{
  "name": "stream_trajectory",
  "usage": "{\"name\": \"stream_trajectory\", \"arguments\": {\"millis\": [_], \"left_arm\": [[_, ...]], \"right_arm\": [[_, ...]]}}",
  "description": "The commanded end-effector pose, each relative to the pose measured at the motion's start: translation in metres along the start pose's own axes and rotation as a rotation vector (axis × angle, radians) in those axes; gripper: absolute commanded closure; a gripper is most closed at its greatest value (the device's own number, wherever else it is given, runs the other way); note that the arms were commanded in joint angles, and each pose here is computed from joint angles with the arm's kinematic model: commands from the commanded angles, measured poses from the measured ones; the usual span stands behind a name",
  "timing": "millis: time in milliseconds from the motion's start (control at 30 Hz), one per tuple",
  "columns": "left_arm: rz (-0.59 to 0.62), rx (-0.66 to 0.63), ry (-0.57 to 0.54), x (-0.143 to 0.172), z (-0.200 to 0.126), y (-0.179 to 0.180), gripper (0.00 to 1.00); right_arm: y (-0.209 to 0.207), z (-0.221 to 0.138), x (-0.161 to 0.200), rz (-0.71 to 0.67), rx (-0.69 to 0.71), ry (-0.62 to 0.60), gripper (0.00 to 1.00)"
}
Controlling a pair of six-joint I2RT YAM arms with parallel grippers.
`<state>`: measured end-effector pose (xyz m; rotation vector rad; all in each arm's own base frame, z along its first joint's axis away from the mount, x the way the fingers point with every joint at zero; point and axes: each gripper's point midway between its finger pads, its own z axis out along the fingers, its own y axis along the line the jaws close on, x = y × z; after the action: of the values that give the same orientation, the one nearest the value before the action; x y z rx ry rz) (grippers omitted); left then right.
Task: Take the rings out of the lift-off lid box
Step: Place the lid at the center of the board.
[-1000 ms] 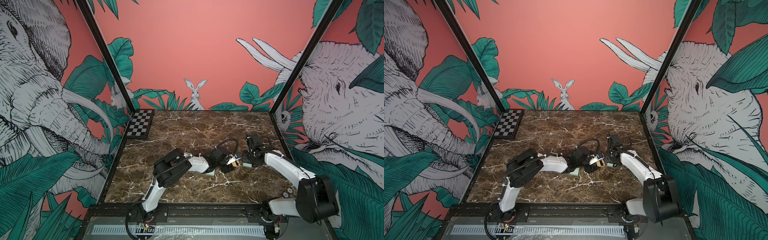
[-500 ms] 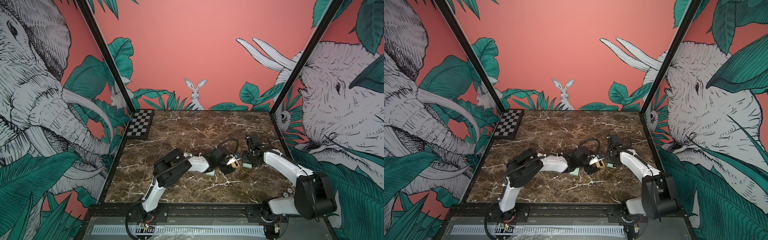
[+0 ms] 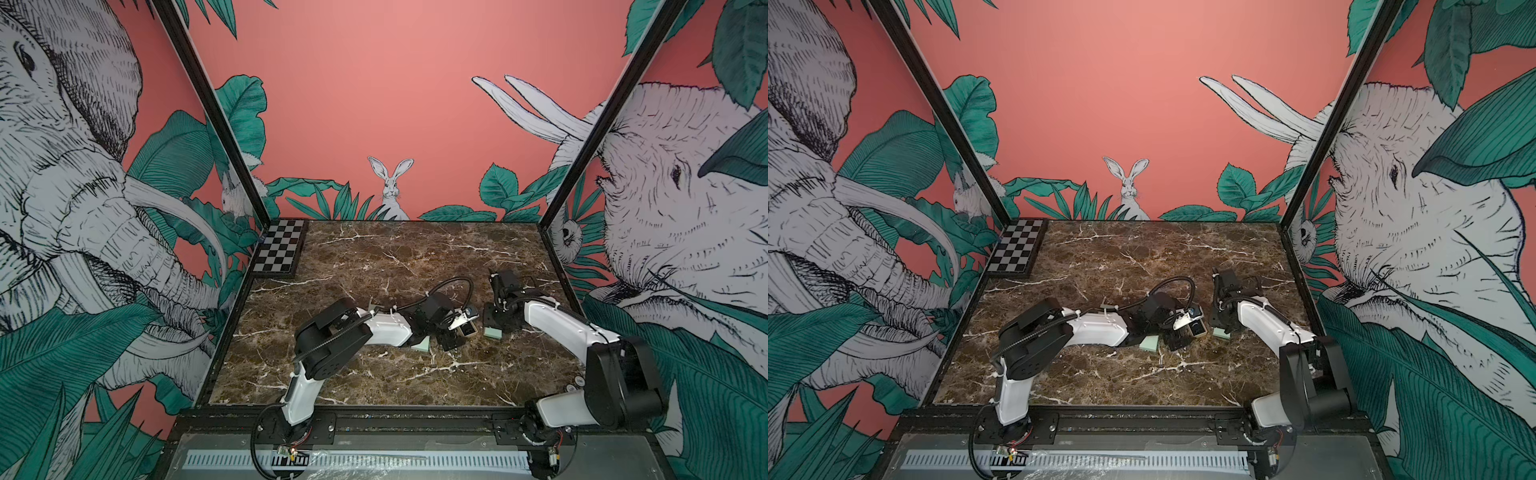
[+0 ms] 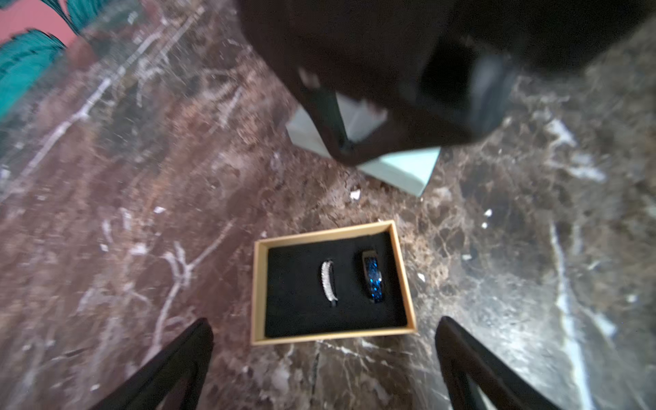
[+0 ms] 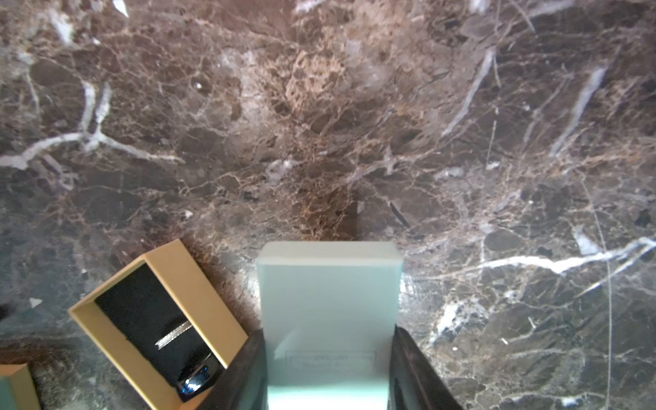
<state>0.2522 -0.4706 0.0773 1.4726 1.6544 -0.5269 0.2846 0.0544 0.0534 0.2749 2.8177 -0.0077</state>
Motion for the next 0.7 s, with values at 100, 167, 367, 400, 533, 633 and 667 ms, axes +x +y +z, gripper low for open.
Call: {"name": "stream_trajectory", "arguments": {"millis": [100, 167, 367, 400, 533, 633, 667], "left_arm": [[-0.117, -0.063, -0.126, -0.057, -0.052, 0.035, 0.00], [-0.170, -0.077, -0.129, -0.064, -0.062, 0.045, 0.00], [-0.332, -0.080, -0.032, -0.057, -0.078, 0.076, 0.00], [-0.370, -0.074, -0.015, -0.055, -0.080, 0.082, 0.01], [-0.499, -0.047, 0.032, -0.051, -0.089, 0.100, 0.01], [-0.553, -0.035, 0.103, -0.044, -0.087, 0.100, 0.00], [-0.574, -0.043, 0.127, -0.041, -0.087, 0.103, 0.01]], "right_arm": [[-0.003, 0.007, 0.005, -0.005, 0.016, 0.027, 0.50], [-0.002, 0.008, 0.006, -0.008, 0.015, 0.034, 0.47], [0.000, 0.005, 0.004, -0.015, 0.002, 0.031, 0.36], [0.000, 0.004, 0.004, -0.017, 0.001, 0.029, 0.34], [0.003, -0.004, 0.002, -0.022, -0.011, 0.021, 0.31], [0.013, -0.020, 0.000, -0.042, -0.044, -0.018, 0.33], [0.018, -0.026, 0.002, -0.051, -0.064, -0.026, 0.34]]}}
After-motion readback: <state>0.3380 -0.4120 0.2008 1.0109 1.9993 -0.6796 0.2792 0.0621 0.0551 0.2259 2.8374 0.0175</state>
